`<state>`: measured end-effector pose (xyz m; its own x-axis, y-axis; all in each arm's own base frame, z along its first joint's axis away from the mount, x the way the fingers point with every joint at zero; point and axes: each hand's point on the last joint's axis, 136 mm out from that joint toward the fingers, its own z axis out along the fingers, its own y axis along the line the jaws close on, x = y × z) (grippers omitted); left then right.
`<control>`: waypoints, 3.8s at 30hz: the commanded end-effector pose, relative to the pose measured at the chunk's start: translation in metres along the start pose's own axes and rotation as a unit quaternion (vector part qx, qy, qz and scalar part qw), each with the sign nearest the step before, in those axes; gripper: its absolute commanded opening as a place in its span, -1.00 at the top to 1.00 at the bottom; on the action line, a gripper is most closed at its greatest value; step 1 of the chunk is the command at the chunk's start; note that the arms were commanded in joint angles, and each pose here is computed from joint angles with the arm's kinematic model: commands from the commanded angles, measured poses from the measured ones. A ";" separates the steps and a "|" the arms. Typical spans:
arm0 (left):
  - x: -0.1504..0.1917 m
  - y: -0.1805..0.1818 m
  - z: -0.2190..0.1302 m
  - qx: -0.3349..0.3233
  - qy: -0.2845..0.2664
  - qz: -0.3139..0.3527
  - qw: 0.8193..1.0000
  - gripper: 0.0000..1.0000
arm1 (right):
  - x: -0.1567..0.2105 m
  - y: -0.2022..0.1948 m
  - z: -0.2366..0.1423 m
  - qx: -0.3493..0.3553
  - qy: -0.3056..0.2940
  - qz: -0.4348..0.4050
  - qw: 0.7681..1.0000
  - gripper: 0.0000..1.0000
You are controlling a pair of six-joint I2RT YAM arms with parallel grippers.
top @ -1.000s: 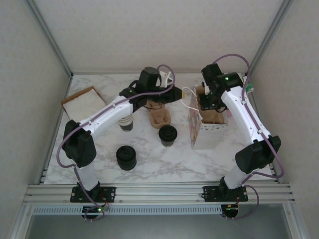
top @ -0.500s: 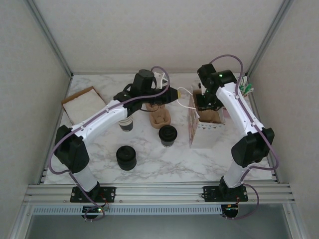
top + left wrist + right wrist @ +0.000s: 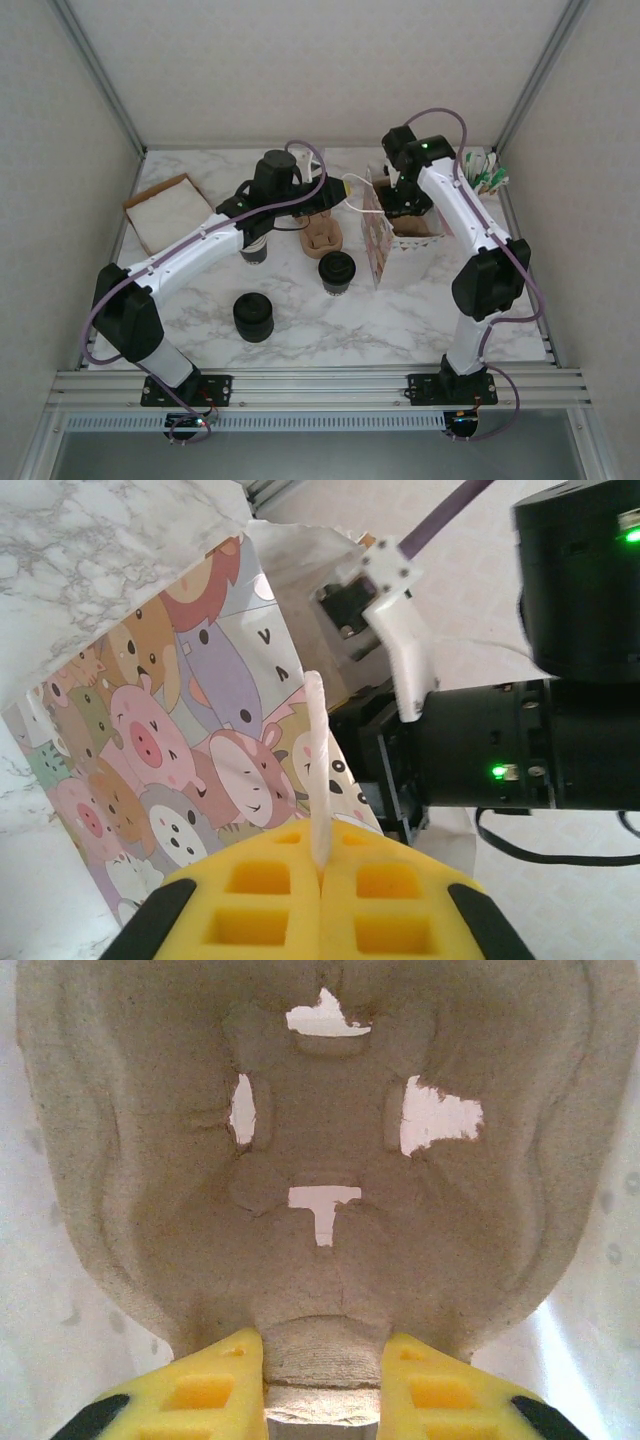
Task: Pack the takeout coffee
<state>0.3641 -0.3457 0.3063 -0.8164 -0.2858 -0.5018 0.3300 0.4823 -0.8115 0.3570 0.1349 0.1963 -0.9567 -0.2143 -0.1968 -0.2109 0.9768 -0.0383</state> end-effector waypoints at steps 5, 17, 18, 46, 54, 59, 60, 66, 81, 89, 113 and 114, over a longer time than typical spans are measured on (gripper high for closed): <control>-0.011 -0.003 0.002 0.009 -0.017 0.003 1.000 1.00 | 0.006 0.006 0.023 -0.002 0.026 -0.012 1.000 0.50; -0.012 0.002 0.003 0.007 -0.016 0.001 1.000 1.00 | 0.009 0.009 0.061 0.000 0.052 -0.011 0.999 0.51; -0.012 0.002 0.003 0.006 -0.016 0.000 1.000 1.00 | 0.010 0.009 0.062 -0.001 0.051 -0.011 0.999 0.51; -0.017 0.004 0.005 0.005 -0.021 -0.001 1.000 1.00 | 0.028 0.004 0.108 0.014 0.087 -0.012 0.996 0.31; -0.027 0.007 0.007 0.000 -0.042 0.008 0.999 1.00 | 0.006 -0.001 0.097 0.017 0.058 -0.011 0.998 0.03; -0.033 0.014 0.013 -0.010 -0.051 0.011 0.999 1.00 | -0.012 0.002 0.090 0.004 0.039 -0.011 0.999 -0.07; -0.035 0.015 0.013 -0.012 -0.054 0.012 0.998 1.00 | -0.016 0.003 0.089 0.002 0.035 -0.011 0.999 -0.06; -0.046 0.031 0.017 -0.026 -0.065 0.010 0.997 1.00 | -0.033 0.001 0.087 -0.006 0.018 -0.007 1.000 -0.09; -0.039 0.023 0.020 0.001 -0.045 -0.009 0.999 0.82 | -0.048 -0.004 0.055 -0.009 -0.018 -0.006 1.000 -0.29; -0.041 0.016 0.015 0.001 -0.043 -0.001 0.999 0.37 | -0.047 -0.014 0.011 0.013 -0.055 0.010 0.998 -0.43; -0.070 -0.045 -0.030 0.015 -0.069 0.077 0.995 -0.99 | -0.024 -0.022 -0.118 -0.022 -0.211 0.039 0.976 -0.98; -0.071 -0.047 -0.033 0.014 -0.073 0.080 0.994 -0.99 | -0.021 -0.022 -0.123 -0.025 -0.218 0.042 0.975 -0.98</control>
<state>0.3998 -0.3335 0.3474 -0.7442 -0.3015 -0.5961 0.4001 0.5134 -0.7592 0.3682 0.1198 0.3069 -0.8187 -0.1305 -0.5592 -0.1710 0.9850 0.0206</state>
